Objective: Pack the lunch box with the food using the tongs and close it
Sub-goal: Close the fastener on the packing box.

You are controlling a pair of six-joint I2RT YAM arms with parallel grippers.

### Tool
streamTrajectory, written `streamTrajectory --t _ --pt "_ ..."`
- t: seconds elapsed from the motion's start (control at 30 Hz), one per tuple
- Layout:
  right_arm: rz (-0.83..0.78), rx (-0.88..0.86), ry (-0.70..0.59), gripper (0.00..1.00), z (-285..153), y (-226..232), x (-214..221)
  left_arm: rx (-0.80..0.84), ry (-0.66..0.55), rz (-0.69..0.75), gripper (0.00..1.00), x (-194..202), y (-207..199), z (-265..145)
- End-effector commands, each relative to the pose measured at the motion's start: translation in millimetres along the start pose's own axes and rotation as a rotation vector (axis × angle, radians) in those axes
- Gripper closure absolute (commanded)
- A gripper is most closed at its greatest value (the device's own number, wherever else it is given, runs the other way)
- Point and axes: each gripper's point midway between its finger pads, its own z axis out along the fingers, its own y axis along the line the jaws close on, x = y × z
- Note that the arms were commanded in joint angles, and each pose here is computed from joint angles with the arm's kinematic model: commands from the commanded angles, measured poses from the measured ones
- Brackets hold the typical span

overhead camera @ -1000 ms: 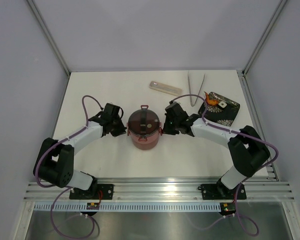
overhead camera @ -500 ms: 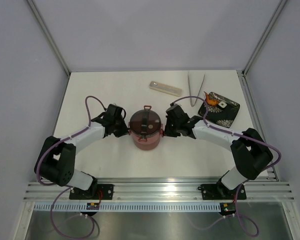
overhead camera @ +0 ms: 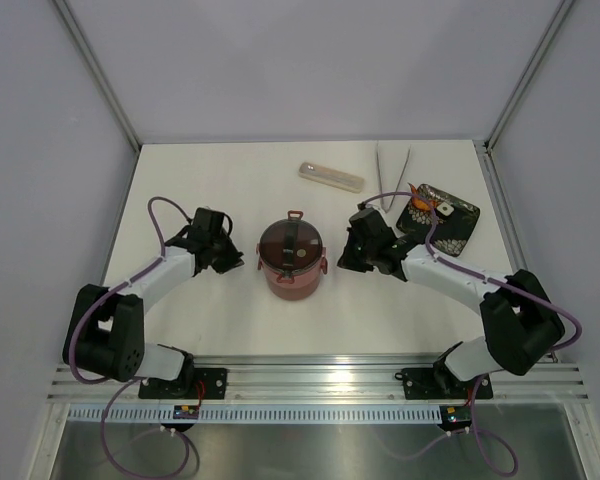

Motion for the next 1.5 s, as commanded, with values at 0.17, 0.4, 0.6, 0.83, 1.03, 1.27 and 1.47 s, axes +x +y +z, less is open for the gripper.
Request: streamTrajectory --t 0.17,0.4,0.6,0.83,1.03,1.27,1.47 --pt "-0.052 -0.153 0.029 1.0 19 75 -2 0.142 0.03 0.064 1.0 17 -56 12" --pt "-0.047 -0.19 0.024 1.0 19 89 3 0.202 0.095 0.111 1.0 49 -78 15" --pt "-0.017 -0.081 -0.036 1.0 4 47 -5 0.142 0.068 0.082 1.0 37 -52 12" --pt "0.052 -0.03 -0.097 1.0 -18 5 -21 0.094 -0.007 0.025 1.0 10 -27 -4" --pt "0.042 -0.002 -0.101 1.0 -21 -2 -27 0.083 -0.023 0.023 1.0 3 -25 -6" --pt "0.039 -0.065 -0.078 1.0 -12 18 -30 0.102 -0.012 0.031 1.0 3 -32 -3" --pt "0.018 -0.092 -0.063 1.0 -6 37 -27 0.114 0.012 0.029 1.0 5 -36 4"
